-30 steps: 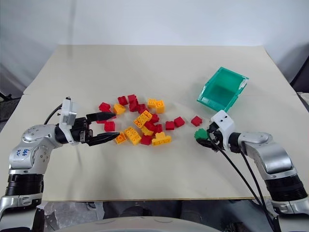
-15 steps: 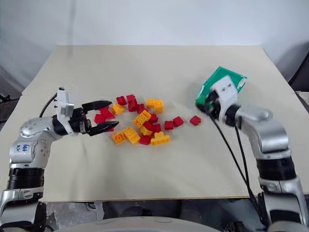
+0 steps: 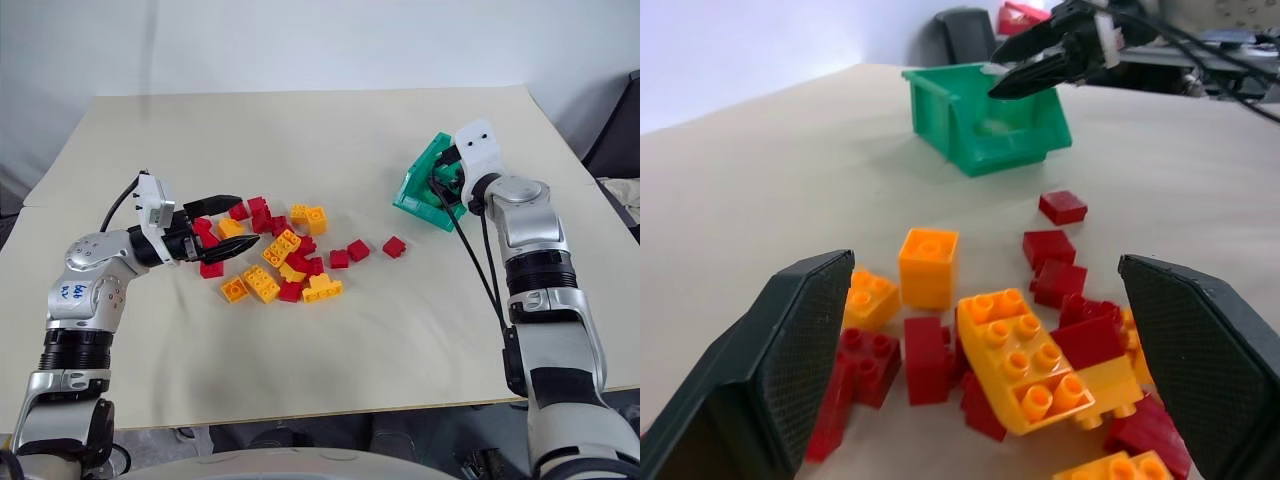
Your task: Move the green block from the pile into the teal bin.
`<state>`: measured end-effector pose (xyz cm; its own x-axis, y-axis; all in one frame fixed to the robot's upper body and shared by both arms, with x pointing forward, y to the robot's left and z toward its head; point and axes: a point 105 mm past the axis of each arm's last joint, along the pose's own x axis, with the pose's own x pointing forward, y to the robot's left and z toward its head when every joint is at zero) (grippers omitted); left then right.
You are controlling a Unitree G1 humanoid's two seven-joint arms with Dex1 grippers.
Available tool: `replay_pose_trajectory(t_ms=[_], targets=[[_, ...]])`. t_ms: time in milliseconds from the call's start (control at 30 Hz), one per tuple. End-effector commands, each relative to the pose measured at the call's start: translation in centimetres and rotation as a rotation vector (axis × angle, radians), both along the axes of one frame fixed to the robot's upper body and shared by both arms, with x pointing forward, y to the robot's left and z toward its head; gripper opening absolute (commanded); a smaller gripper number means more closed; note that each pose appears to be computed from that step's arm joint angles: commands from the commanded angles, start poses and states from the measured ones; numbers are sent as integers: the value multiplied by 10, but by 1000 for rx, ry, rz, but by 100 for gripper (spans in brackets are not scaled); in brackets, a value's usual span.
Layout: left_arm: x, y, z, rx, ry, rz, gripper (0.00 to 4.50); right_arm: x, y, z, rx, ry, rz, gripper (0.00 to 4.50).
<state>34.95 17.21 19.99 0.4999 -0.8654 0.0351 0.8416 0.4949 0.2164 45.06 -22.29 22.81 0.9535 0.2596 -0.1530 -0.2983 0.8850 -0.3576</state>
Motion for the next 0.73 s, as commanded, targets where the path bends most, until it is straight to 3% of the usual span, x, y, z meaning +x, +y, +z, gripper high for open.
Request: replay_pose_trajectory(t_ms=[33,167,300,367,500,733], targets=[[-2,12,15,-11,-45,38,450,-14,-2,30,29,-81,81,441],[-8,34,15,-40,-19,123,450,-59,21,20,55,-32,357,441],[-29,64,4,-15,27,157,450,-131,27,-31,-105,182,691,441],[-36,84,-5,38,48,198,450,-150,18,-44,-127,250,753,441],[-48,112,-13,73,91,257,450,-163,-3,-55,-72,289,792,441],[-59,120,-17,123,61,259,450,-150,-6,-59,-24,228,759,441]])
